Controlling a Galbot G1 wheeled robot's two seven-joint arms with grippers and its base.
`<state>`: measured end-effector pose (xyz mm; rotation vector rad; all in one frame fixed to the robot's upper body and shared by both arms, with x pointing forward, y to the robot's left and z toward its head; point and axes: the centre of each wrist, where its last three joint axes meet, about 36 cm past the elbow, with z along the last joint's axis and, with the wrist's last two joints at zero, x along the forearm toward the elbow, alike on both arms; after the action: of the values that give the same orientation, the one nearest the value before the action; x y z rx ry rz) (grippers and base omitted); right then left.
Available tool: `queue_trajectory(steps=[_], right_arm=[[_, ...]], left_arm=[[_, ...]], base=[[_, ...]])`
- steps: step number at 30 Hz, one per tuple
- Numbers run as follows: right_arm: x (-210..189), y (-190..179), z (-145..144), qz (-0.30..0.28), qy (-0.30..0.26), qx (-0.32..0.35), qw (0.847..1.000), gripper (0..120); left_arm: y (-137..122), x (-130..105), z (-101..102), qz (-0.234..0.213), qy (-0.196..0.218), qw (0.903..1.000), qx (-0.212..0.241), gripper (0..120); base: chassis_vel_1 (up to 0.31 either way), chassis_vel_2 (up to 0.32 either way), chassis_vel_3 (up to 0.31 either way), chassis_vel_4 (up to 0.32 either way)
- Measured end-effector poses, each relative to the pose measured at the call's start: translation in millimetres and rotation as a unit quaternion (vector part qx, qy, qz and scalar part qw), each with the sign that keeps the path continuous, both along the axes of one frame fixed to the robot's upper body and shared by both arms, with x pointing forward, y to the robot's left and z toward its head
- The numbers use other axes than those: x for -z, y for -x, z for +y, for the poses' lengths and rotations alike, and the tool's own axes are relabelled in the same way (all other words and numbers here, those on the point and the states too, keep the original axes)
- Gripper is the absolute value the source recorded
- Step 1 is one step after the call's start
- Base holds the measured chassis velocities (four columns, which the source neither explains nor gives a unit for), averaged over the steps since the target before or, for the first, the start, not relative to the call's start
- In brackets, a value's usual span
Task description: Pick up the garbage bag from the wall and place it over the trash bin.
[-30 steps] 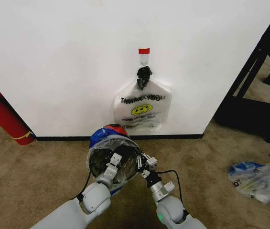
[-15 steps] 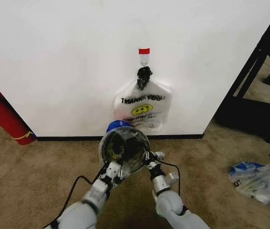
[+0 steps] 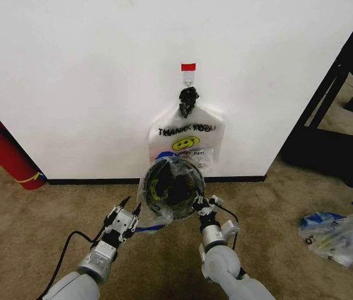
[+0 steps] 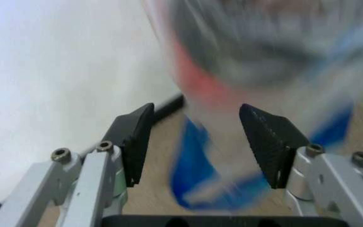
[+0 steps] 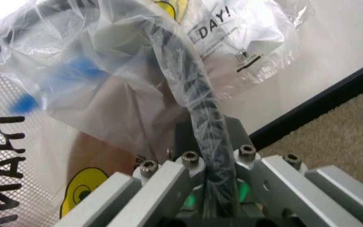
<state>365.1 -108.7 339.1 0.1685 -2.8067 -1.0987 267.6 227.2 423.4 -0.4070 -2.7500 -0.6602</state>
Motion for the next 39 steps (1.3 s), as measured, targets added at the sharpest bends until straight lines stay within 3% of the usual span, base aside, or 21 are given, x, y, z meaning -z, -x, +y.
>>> queue_trajectory(steps=[5,7,16,30,36,39], right_arm=[[-12.0,9.0,-0.1,0.001,-0.016,-0.003,1.000,0],[-13.8,10.8,-0.4,0.002,-0.018,-0.004,1.000,0],[-33.2,24.5,-0.9,0.028,-0.037,0.000,0.999,0],[-49.6,31.5,0.3,0.058,-0.052,-0.004,0.997,0],[-44.5,23.5,0.8,0.059,-0.048,0.001,0.997,0],[-38.3,12.8,2.6,0.063,-0.048,0.008,0.997,0]], left_arm=[[-7.3,20.5,-2.7,0.018,0.005,0.9998,-0.005,37],[-10.4,23.6,-1.6,0.017,0.004,0.9998,-0.007,33],[-37.4,46.6,10.6,-0.016,-0.019,0.9995,-0.022,0],[-62.1,70.3,16.6,-0.068,-0.029,0.9967,-0.035,0],[-39.6,58.1,10.5,-0.053,-0.002,0.9986,0.007,0],[-27.0,52.2,10.2,-0.033,0.011,0.9979,0.054,8]], base=[[0.000,0.000,0.000,0.000],[0.000,0.000,0.000,0.000],[0.000,0.000,0.000,0.000],[0.000,0.000,0.000,0.000],[0.000,0.000,0.000,0.000],[0.000,0.000,0.000,0.000]])
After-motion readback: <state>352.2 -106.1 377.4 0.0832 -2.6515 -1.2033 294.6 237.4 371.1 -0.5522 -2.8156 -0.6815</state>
